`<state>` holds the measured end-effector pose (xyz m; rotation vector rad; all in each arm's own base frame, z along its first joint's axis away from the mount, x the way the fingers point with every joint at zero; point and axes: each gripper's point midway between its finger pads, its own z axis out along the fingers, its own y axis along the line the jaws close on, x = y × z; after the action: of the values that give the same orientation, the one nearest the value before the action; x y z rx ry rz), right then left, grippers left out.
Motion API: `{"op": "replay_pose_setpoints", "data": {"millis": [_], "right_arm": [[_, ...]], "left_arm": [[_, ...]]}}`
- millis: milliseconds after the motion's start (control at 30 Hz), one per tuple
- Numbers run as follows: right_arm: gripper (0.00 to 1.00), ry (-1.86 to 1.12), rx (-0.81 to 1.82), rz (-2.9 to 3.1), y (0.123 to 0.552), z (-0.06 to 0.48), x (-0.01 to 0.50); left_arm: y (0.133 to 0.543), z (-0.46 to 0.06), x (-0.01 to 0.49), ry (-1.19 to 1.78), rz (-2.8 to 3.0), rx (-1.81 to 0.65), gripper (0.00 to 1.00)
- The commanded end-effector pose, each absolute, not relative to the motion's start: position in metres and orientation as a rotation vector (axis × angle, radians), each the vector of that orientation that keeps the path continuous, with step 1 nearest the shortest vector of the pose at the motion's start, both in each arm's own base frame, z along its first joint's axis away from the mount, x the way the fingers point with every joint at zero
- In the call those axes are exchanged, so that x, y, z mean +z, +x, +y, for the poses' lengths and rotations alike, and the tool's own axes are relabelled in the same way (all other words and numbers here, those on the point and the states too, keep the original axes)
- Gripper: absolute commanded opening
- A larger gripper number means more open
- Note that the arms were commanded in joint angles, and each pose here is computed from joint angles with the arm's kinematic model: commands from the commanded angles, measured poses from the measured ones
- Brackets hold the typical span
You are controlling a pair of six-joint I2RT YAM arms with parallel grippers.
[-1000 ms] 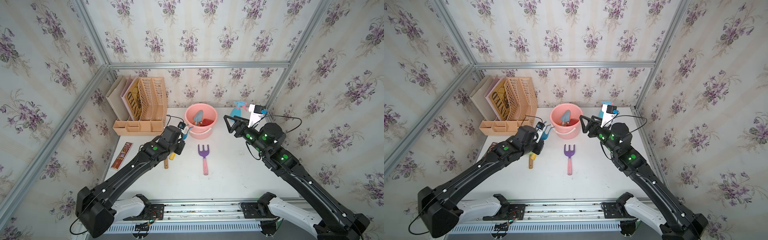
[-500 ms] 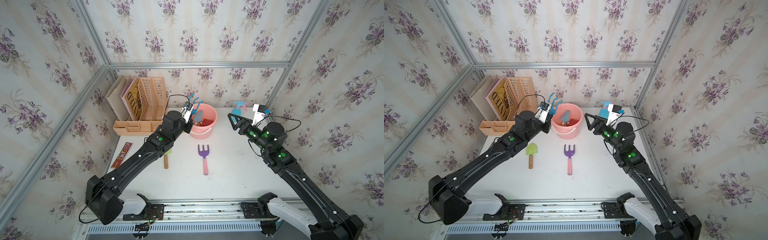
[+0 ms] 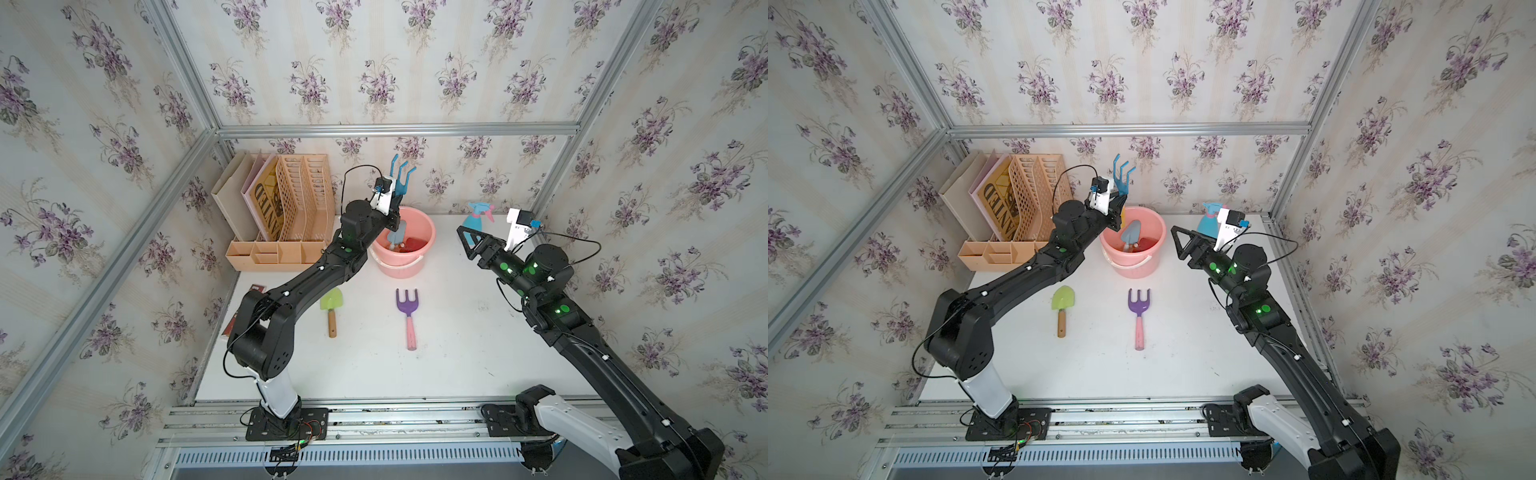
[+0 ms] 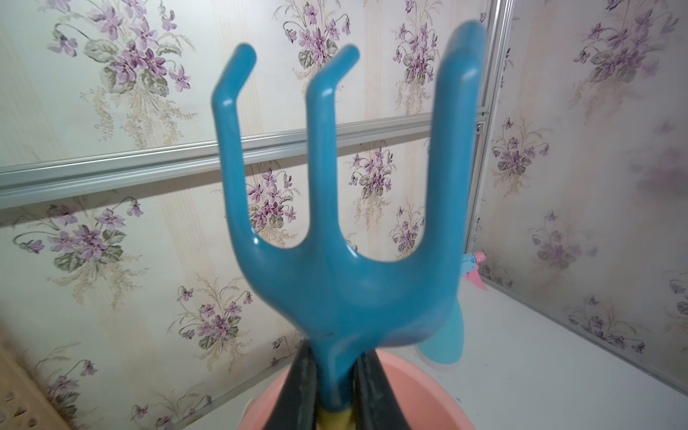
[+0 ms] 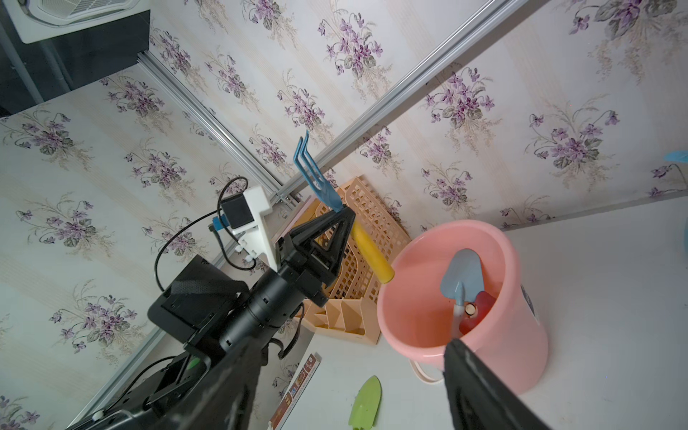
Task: Organize the gardening tools
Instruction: Place the gardening tool in the container.
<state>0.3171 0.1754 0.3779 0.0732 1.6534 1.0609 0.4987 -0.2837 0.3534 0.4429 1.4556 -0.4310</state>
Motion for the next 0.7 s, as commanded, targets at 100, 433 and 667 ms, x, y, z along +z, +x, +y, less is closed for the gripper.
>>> {"op": "replay_pose_setpoints", "data": {"millis": [100, 433, 667], "right_arm": [[0.8, 0.079, 1.062, 1.625, 0.317, 0.172, 0.385], [0.8, 0.092, 1.055, 1.633, 0.32, 0.17, 0.381], [0.81, 0.092, 1.066, 1.635, 0.321, 0.172, 0.38]], "left_arm": [[0.513, -0.307, 0.345, 0.442, 1.446, -0.575, 0.0], [0.517, -0.314, 0.283, 0.473, 1.654, -0.596, 0.0], [0.517, -0.313, 0.251, 0.514, 1.726, -0.566, 0.0]]}}
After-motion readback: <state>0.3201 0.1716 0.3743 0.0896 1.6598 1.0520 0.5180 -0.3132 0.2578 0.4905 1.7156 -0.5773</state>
